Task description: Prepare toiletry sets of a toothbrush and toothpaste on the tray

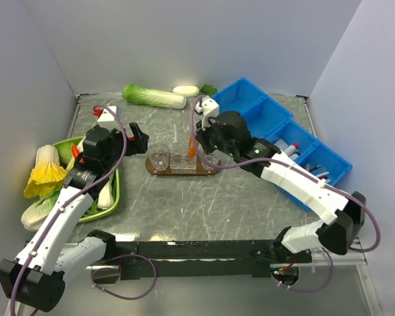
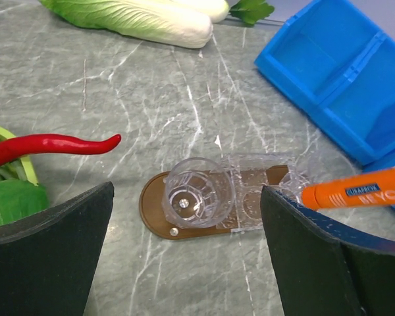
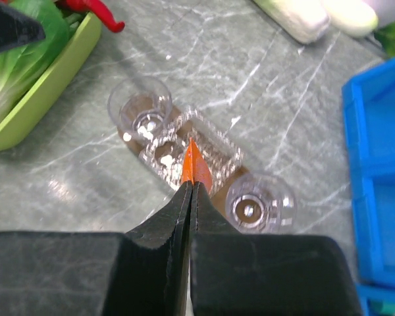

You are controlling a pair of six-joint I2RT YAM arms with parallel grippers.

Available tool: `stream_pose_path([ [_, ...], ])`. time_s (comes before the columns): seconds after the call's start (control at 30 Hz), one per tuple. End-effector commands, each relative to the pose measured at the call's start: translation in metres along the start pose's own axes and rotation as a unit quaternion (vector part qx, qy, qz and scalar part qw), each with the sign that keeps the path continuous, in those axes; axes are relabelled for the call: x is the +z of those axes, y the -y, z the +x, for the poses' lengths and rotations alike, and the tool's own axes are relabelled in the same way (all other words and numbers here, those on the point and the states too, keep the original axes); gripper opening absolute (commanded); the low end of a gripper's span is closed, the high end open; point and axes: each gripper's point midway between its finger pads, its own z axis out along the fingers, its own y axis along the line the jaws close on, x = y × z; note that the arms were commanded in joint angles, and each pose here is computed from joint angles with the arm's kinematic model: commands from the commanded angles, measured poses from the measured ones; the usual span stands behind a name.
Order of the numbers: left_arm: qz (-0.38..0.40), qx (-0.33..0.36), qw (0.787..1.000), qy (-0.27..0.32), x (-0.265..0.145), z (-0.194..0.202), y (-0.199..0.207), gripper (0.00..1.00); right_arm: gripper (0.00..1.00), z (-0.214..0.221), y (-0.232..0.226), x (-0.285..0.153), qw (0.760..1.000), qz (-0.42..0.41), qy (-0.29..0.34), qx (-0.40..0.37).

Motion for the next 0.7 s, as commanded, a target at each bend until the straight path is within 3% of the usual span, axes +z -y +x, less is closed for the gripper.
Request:
stream_pose_path([
  [0.0, -0.015, 0.012, 1.0, 0.012, 0.003, -0.009, -0.005, 0.97, 0.0, -0.061, 0.006, 0.009, 0.996, -0.006, 0.084, -0.029],
  [0.67, -0.012, 0.015, 1.0, 0.003, 0.009, -0.005, -0.004, 0.97, 0.0, -0.042, 0.015, 0.055, 0.998, -0.023, 0.043, -0.038],
])
